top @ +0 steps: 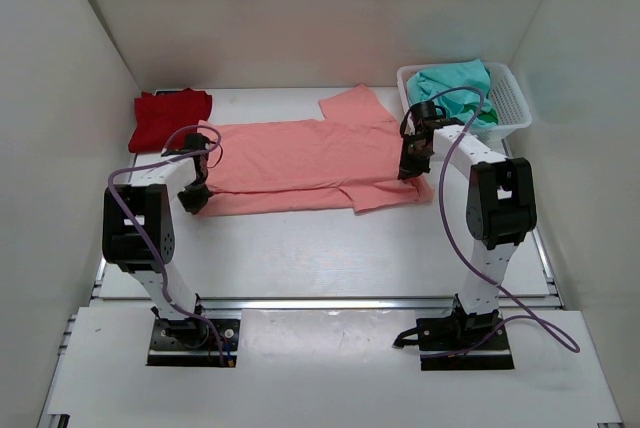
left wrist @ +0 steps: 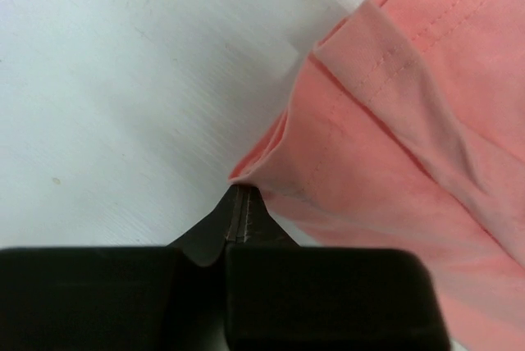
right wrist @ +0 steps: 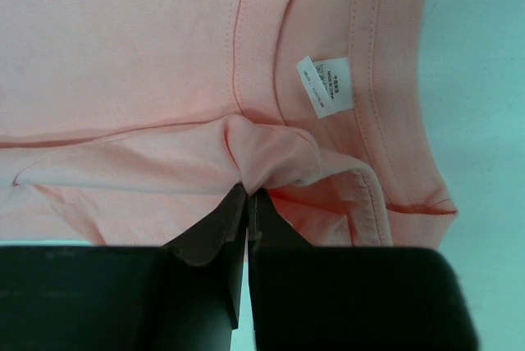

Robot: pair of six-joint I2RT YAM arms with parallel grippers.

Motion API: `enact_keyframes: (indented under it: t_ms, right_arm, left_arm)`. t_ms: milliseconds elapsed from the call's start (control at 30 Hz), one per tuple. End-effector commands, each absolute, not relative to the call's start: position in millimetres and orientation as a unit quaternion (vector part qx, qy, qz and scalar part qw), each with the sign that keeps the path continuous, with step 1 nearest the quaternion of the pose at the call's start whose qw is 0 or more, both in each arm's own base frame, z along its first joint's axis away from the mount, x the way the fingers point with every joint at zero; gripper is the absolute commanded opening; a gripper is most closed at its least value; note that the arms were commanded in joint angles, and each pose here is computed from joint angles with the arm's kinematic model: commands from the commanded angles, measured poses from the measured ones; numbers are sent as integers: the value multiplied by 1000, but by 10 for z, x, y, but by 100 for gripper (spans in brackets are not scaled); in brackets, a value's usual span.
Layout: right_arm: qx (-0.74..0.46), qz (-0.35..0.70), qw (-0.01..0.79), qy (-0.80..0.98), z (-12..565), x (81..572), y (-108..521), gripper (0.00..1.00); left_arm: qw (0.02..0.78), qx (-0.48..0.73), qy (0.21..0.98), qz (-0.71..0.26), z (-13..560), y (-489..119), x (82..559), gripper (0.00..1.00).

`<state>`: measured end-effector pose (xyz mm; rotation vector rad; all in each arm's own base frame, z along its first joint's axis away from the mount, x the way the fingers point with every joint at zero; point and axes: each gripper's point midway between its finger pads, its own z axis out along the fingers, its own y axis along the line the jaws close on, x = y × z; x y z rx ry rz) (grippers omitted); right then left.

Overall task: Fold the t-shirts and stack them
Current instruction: Fold the flattened tshirt in 1/3 of the way

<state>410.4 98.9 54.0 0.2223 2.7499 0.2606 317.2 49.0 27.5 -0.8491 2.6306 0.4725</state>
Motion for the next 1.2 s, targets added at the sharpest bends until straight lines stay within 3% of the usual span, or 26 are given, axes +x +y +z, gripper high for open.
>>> enact_keyframes:
  t_ms: [0, 433, 467, 500, 600, 700, 767, 967, 1167]
  right_arm:
    - [80, 90, 212, 970, 701, 4170, 921, 0]
    - [99, 91, 231, 963, 788, 4223, 730, 0]
    - [97, 98, 237, 962, 798, 4255, 754, 1]
    - [95, 107, 245, 959, 825, 4290, 774, 0]
    - [88, 131, 276, 948, 998, 4437, 844, 0]
    - [88, 144, 299, 939, 1113, 4553, 909, 16]
    - [90, 135, 311, 936, 1156, 4577, 924, 34]
    - [78, 95, 350, 929, 1309, 4480, 869, 37]
    - [56, 96, 350, 930, 1197, 4334, 992, 31]
  left_arm:
    - [188, -299, 917, 184, 403, 589, 3252, 0]
    - [147, -296, 921, 208, 372, 777, 2945, 2]
    - [147, -292, 923, 204, 392, 759, 2947, 6]
    - [155, -292, 923, 197, 447, 736, 2972, 24]
    - [171, -285, 927, 174, 524, 630, 3042, 35]
    - [194, -280, 928, 151, 638, 527, 3141, 39]
    - [206, -273, 929, 144, 676, 427, 3195, 40]
    - [241, -254, 930, 106, 807, 226, 3374, 43]
    - [259, -227, 935, 89, 728, -103, 3622, 43]
